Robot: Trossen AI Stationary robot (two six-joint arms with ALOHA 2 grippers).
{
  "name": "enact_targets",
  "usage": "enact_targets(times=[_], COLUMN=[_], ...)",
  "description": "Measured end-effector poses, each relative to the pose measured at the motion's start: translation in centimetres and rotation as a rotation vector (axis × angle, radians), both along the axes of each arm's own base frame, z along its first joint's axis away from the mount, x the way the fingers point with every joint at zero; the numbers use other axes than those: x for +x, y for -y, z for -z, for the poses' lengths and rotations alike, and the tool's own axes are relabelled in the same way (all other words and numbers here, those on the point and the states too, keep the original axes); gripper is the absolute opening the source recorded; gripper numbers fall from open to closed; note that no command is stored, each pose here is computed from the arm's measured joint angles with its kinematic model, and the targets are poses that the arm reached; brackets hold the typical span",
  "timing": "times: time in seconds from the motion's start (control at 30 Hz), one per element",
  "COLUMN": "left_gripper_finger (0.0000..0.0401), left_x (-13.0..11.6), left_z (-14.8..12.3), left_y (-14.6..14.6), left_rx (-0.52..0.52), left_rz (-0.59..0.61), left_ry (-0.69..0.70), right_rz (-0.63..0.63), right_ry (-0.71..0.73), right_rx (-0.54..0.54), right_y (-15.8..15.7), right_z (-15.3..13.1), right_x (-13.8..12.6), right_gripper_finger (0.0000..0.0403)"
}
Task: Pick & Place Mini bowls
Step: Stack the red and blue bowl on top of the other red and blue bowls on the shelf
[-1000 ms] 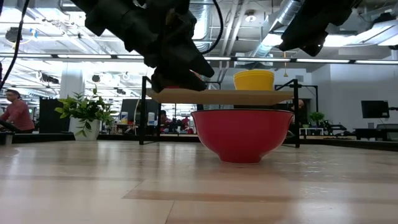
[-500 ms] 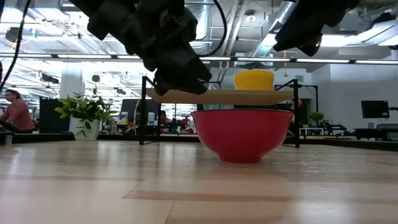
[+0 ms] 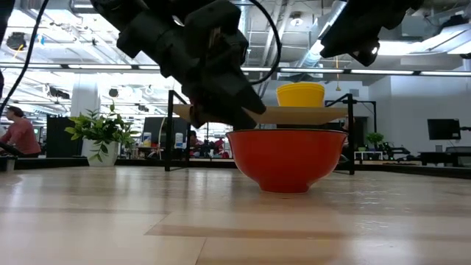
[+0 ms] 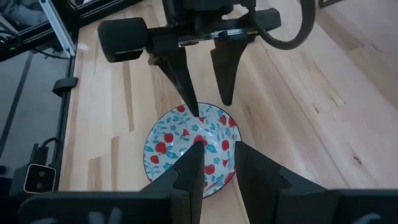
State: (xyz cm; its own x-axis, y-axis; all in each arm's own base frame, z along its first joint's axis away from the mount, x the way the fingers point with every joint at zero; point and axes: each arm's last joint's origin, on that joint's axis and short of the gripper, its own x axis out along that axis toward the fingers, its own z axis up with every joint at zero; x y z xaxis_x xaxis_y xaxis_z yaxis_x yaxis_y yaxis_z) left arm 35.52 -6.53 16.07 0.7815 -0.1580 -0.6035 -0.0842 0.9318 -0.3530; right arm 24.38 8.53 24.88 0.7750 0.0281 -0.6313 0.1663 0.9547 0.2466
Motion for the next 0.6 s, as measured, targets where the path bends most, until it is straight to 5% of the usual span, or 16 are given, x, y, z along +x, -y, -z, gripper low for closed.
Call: enact_targets(times=[0.6], left_gripper_finger=[0.018], left_x=[0.0], left_z=[1.5], left_y=[-0.5], left_rx=[-0.006], left_rz=[-0.032], left_ry=[-0.07], right_rz=[0.003], right_ry=[-0.011], right_rx=[-0.02], right_y=[0.1], right_z=[0.1], right_x=[-0.1], right_gripper_finger=[0.0079])
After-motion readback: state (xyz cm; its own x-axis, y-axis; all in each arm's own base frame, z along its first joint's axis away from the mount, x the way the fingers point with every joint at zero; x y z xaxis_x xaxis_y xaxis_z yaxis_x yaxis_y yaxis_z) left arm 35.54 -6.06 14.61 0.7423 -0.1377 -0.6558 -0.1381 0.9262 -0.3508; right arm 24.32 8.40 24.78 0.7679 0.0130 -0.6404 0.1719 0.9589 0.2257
